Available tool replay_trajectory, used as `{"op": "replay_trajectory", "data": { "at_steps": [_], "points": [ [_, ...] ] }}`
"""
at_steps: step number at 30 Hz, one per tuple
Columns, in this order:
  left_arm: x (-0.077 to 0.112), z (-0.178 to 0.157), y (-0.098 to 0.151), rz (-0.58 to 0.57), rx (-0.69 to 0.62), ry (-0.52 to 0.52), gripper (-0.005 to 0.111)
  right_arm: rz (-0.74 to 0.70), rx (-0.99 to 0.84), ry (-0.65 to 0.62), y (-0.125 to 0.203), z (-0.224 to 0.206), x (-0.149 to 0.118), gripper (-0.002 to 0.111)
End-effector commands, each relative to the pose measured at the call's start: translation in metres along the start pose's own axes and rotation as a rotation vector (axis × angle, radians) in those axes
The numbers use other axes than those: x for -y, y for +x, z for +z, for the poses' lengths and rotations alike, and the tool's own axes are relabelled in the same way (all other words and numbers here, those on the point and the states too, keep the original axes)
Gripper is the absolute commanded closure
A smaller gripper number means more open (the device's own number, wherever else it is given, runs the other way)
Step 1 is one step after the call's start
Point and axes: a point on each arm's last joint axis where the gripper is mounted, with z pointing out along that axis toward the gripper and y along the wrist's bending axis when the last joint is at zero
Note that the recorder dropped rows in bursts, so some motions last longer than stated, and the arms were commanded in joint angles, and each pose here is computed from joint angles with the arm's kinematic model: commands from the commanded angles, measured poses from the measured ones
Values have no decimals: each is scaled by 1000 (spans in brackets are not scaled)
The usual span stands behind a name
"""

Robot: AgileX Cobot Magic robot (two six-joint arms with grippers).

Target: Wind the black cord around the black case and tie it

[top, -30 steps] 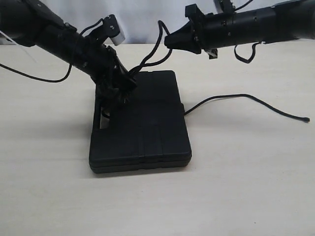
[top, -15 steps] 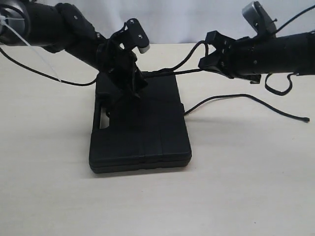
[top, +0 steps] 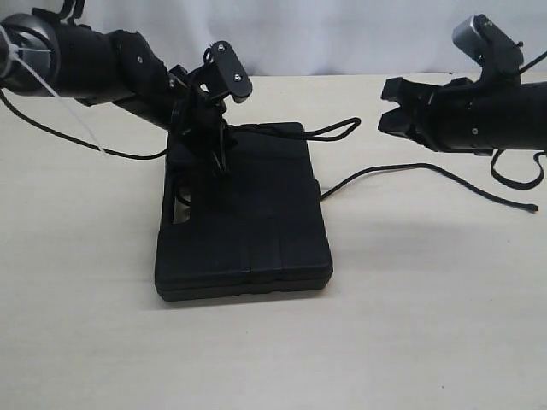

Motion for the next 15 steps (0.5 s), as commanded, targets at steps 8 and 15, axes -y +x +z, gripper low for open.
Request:
{"op": "replay_trajectory", "data": {
  "at_steps": [8,15],
  "points": [
    [3,-2,0,49,-10,24,107,6,102,164,-33,-30,56,56],
    [2,-12,-5,113,3,33,107,-126,-323,683,-77,-40,117,61]
  ]
}}
